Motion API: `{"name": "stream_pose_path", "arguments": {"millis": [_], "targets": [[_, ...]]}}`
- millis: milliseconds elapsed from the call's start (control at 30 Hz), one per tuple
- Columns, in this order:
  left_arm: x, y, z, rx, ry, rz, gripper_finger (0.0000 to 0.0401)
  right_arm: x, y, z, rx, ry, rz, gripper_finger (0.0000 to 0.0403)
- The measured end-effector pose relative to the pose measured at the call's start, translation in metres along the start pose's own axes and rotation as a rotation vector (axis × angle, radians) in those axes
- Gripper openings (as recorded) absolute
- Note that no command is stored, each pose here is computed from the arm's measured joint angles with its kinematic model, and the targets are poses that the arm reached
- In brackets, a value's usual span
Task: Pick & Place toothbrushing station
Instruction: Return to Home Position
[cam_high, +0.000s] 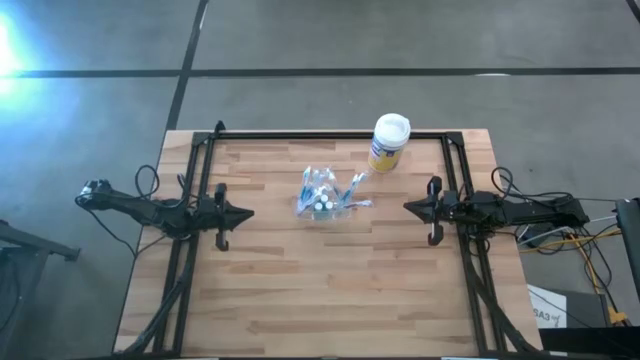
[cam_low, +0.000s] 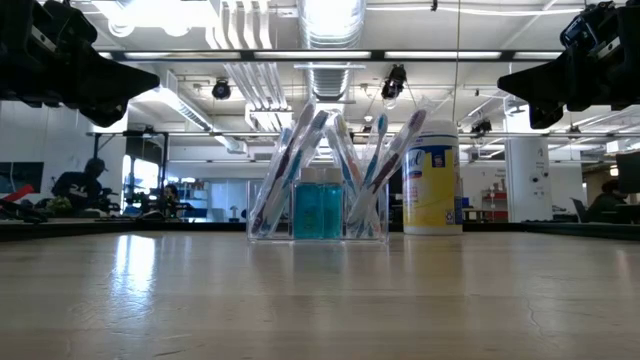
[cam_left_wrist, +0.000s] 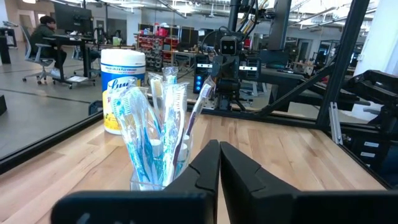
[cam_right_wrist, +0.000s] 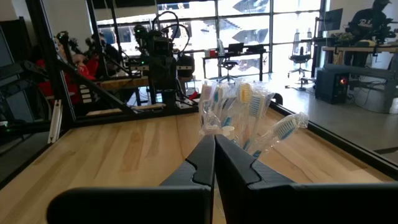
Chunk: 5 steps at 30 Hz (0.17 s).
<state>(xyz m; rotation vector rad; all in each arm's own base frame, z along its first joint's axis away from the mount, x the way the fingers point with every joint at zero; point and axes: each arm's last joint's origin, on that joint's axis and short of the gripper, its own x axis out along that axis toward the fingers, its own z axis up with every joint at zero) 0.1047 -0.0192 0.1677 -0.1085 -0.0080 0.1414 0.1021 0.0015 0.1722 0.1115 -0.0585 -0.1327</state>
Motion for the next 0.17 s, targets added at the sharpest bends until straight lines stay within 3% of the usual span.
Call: {"name": "stream_pose_path", "arguments": {"millis": [167], "targets": [[0.0,0.0,0.0,0.0,0.0,0.0,0.0012,0.0,0.0,-0.0001,0.0,0.0,0.0,0.0008]]}}
